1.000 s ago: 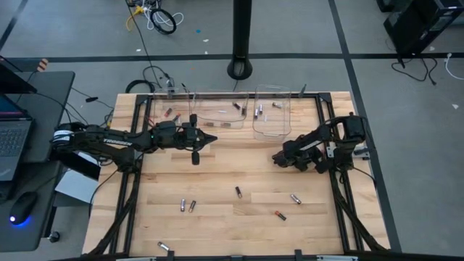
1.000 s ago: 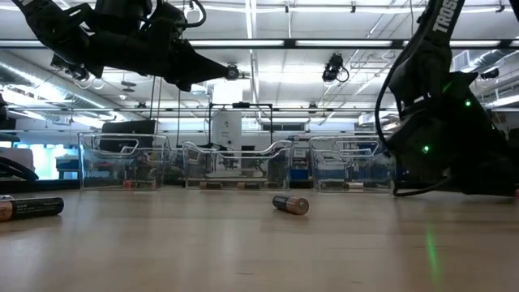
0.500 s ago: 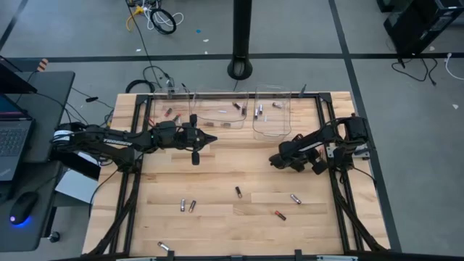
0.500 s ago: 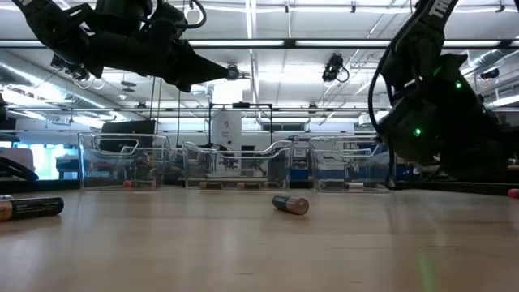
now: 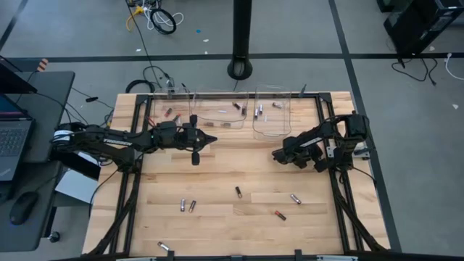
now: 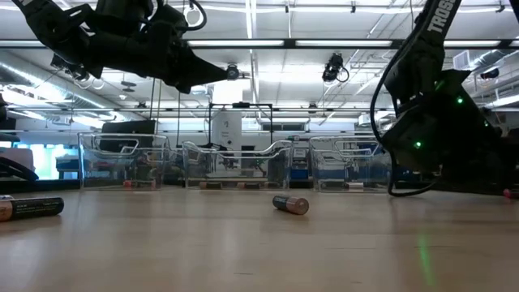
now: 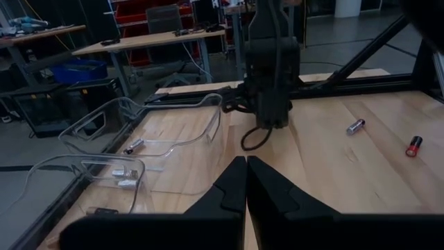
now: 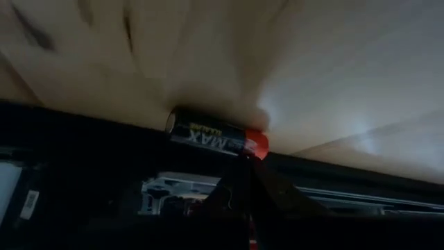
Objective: Sort batteries
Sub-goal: Put the orange battery into the left transparent bin
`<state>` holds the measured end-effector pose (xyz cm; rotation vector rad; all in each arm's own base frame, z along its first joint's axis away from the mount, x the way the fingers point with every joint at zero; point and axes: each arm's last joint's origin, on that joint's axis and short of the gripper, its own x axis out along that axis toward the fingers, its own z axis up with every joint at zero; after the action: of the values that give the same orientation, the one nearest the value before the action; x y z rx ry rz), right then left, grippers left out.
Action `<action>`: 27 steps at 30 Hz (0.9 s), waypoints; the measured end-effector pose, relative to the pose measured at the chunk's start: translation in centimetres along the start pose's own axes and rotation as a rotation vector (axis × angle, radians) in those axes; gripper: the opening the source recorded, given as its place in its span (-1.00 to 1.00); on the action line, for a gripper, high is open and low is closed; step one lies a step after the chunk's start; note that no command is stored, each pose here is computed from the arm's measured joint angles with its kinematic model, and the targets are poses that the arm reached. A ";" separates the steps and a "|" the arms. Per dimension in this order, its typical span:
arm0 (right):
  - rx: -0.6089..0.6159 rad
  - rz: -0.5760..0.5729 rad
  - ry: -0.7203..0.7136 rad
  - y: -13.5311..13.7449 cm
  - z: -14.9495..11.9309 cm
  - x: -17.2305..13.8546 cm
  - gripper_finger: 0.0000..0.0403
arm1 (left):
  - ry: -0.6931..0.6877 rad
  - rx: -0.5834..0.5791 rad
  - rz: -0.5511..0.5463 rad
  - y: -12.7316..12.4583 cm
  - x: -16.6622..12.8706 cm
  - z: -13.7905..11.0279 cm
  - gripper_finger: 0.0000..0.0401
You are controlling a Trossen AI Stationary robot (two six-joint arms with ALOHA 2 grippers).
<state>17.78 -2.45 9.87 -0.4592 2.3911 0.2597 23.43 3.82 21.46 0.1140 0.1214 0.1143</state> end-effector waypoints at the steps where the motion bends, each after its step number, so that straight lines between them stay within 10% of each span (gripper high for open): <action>1: 0.006 -0.007 -0.007 0.0 0.1 -0.2 -0.96 | -0.002 0.000 0.000 0.0 0.0 0.0 -0.91; 15: 0.117 -0.129 -0.153 1.0 1.1 -7.7 -0.96 | -0.002 0.000 0.000 0.0 0.0 0.0 -0.91; 27: 1.192 0.260 -0.610 3.2 -3.3 -11.2 -0.96 | 0.004 0.000 -0.001 0.0 0.0 0.0 -0.91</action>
<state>22.46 2.35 19.94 0.4364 1.6024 -0.7813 23.43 3.81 21.42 0.1134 0.1256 0.1139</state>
